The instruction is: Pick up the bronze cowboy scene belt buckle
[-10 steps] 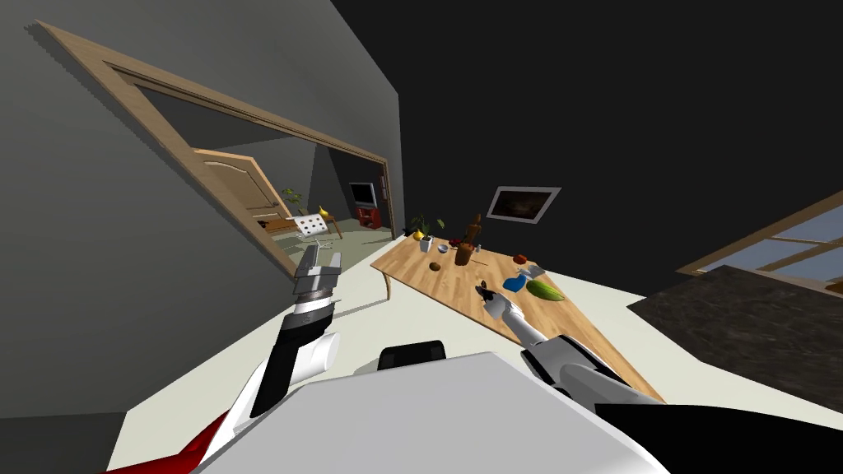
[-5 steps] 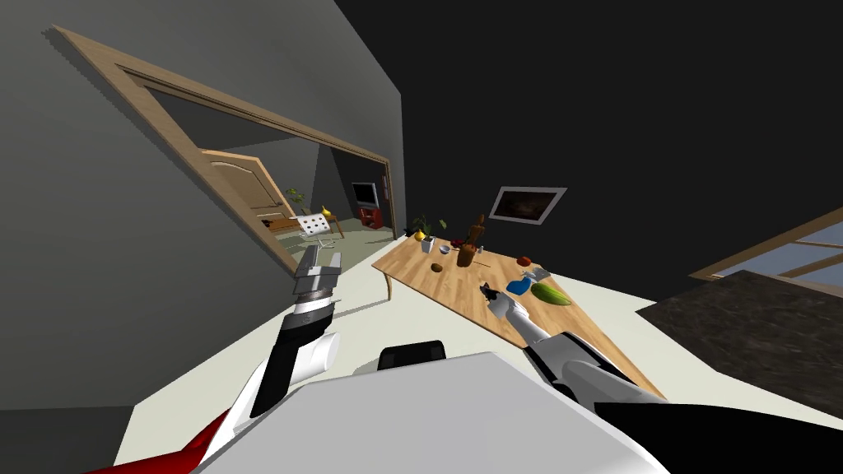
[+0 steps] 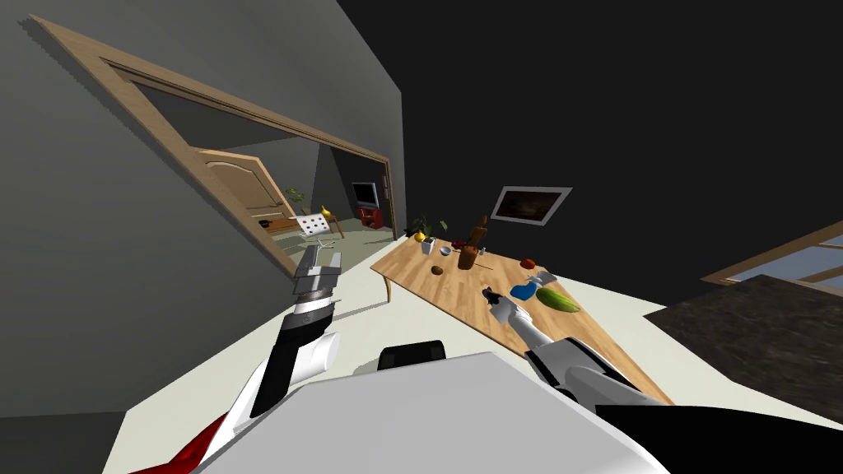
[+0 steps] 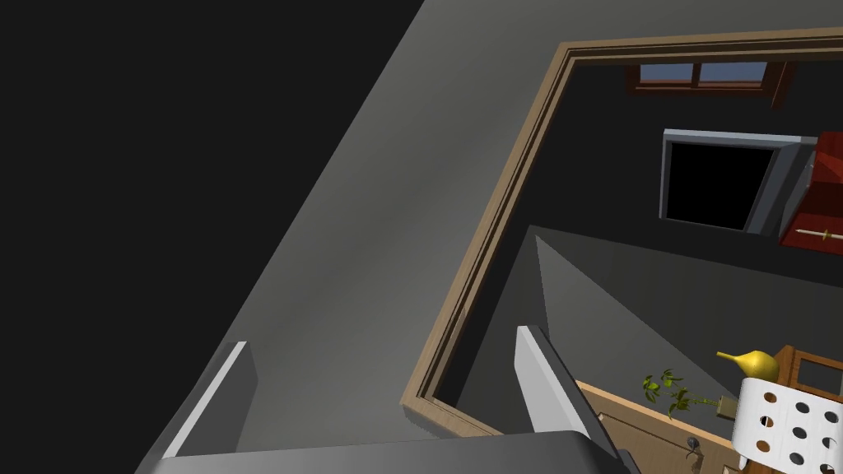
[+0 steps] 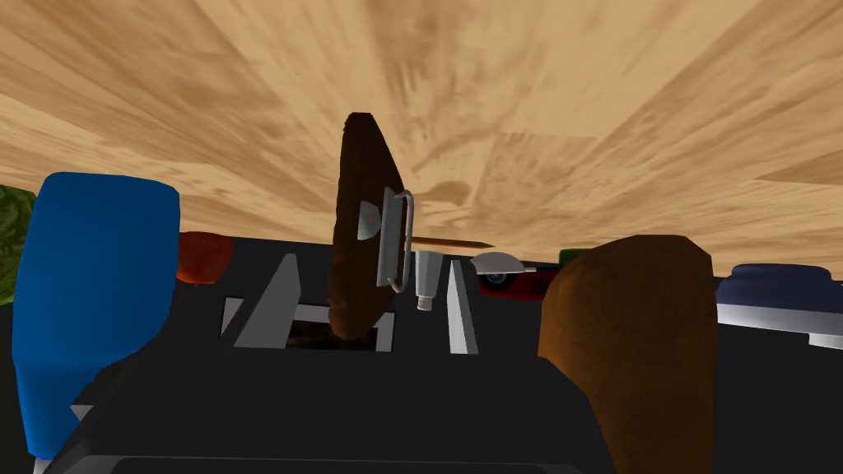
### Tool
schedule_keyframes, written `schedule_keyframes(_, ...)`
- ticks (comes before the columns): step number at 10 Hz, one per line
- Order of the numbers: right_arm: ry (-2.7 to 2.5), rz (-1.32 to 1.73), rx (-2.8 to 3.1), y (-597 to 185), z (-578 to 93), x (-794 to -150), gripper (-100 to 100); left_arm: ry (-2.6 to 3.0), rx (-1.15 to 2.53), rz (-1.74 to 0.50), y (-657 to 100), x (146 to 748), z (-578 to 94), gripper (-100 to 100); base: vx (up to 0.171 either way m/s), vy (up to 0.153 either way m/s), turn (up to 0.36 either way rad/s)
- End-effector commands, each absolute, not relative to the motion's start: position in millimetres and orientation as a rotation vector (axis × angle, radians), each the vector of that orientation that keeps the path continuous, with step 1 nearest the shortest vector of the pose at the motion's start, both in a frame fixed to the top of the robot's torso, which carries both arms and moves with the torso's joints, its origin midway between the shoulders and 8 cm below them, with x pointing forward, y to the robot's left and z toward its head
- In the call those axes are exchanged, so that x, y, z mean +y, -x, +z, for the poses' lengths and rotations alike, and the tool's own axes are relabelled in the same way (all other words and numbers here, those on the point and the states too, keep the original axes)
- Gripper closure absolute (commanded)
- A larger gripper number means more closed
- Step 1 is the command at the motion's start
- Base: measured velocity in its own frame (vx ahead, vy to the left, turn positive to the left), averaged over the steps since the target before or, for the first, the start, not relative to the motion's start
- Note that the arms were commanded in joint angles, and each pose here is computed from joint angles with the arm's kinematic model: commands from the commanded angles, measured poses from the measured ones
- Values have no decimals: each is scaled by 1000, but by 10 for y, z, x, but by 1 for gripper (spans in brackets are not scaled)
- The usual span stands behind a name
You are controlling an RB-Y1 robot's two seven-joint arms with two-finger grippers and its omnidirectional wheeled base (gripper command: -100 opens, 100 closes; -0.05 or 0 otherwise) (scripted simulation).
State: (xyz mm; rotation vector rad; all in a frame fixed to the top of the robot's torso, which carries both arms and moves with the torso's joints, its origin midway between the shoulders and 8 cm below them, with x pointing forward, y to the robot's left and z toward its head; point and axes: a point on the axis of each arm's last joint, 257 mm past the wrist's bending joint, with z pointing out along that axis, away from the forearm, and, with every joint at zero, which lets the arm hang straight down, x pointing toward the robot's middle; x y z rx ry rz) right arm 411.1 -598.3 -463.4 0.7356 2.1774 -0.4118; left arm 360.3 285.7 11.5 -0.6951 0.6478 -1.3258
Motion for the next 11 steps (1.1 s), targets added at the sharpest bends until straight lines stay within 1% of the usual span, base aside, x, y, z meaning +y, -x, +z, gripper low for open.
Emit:
schedule_keyframes(1,-736,-412,2177,-4111,-4634,-5983,100,695,648,-1326,-3603,2857,115,0,2,-5,-13)
schedule_keyframes(4,-733,-414,2178,-4108,-4631,-5990,100,695,648,-1326,-3604,2857,115,0,0,0,0)
schedule_keyframes(5,-733,-414,2178,-4107,-4632,-5991,0,695,648,-1326,-3604,2857,115,0,0,0,0)
schedule_keyframes(6,-733,-411,2177,-4201,-4580,-5960,100,695,648,-1326,-3604,2857,115,0,-64,24,-24)
schedule_keyframes(9,-729,-409,2179,-4316,-4506,-5917,100,695,648,-1326,-3604,2857,115,0,-91,30,-20)
schedule_keyframes(10,-731,-409,2177,-4286,-4525,-5921,100,695,648,-1326,-3604,2857,115,0,-36,12,-5)
schedule_keyframes(11,-731,-411,2179,-4286,-4526,-5919,0,695,648,-1326,-3604,2857,115,0,-8,3,-4)
